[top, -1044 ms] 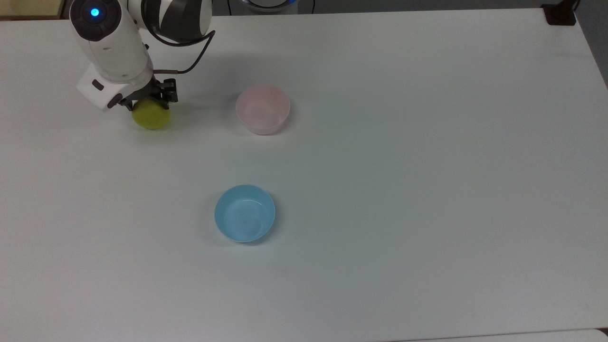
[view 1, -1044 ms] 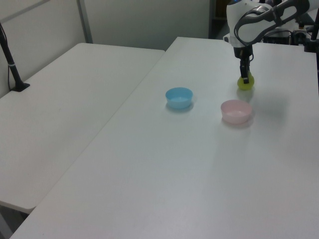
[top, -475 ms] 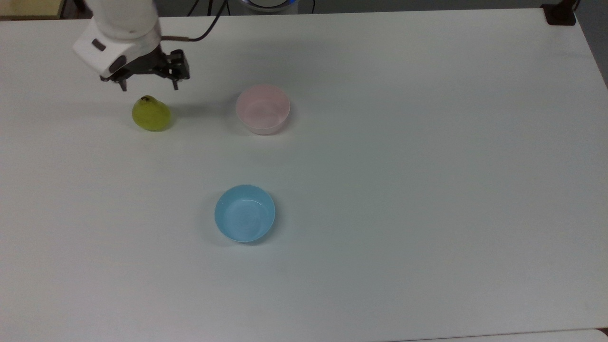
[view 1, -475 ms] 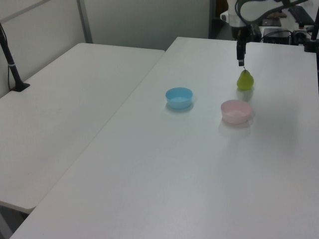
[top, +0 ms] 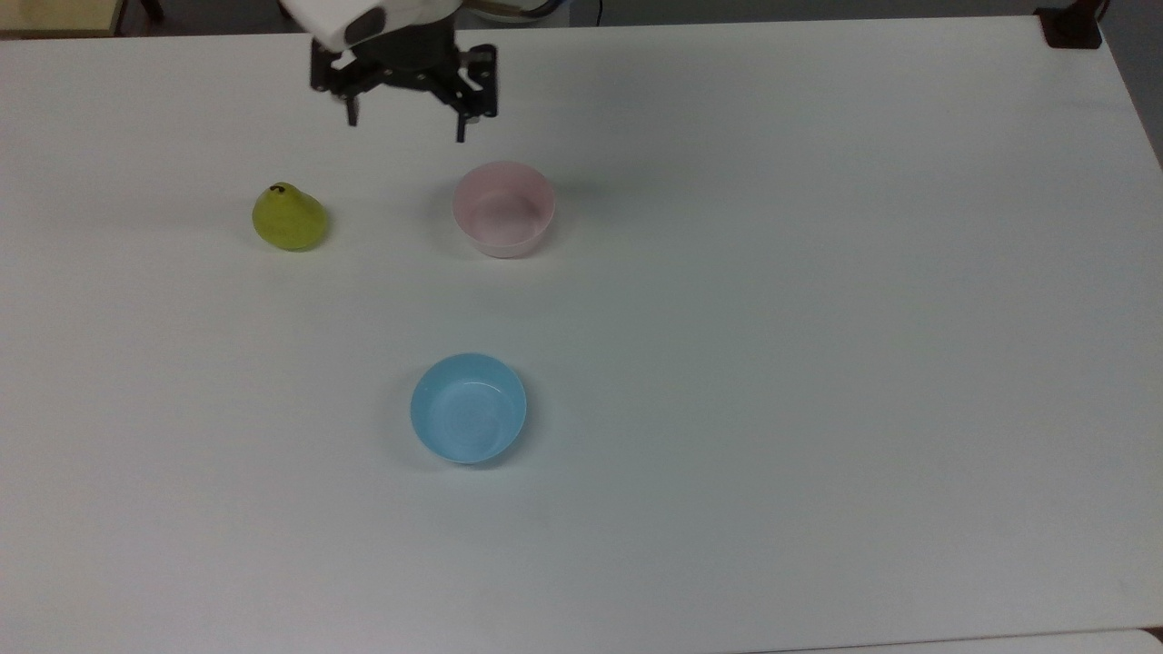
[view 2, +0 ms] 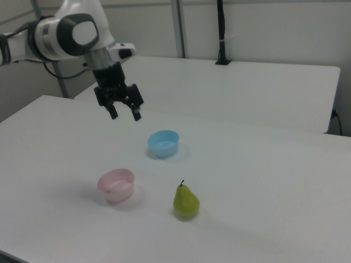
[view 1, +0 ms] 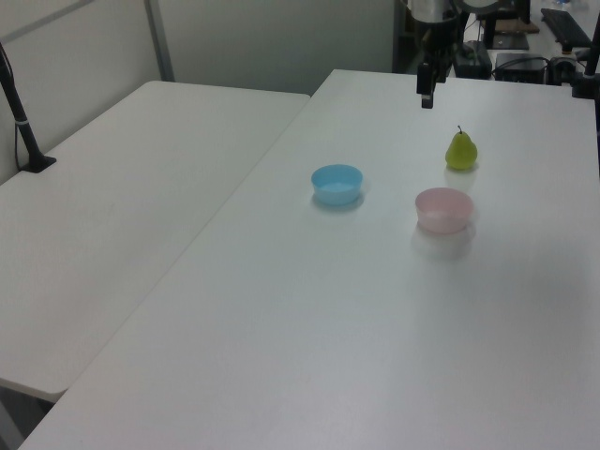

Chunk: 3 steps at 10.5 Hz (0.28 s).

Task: Pick up a pear from the bowl
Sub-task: 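Open the gripper, release the pear, and raise the gripper away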

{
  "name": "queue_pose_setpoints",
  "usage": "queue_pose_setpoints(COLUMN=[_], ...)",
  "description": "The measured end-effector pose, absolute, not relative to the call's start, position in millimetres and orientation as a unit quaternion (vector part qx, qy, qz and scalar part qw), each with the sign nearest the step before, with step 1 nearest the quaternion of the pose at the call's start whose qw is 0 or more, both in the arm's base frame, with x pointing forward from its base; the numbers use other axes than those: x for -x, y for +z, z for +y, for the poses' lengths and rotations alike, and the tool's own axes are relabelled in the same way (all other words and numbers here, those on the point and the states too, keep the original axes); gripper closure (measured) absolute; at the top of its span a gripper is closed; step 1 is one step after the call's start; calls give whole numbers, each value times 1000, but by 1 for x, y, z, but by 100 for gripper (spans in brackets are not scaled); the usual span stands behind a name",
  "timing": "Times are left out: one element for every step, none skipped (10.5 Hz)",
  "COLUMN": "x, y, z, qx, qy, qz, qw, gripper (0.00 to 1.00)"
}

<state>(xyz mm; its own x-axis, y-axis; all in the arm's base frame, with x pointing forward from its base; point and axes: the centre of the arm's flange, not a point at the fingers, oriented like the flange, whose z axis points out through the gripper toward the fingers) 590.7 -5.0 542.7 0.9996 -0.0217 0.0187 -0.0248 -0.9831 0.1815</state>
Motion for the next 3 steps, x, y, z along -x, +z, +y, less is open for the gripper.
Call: queue_pose_setpoints(x=[-582,-574,-566], y=[560,568,576], z=[14,15,13], qx=[-997,-997,-997], qy=[21,12,6], qz=[-32,-37,-41], qw=[74,68,66], gripper=[0,0,0])
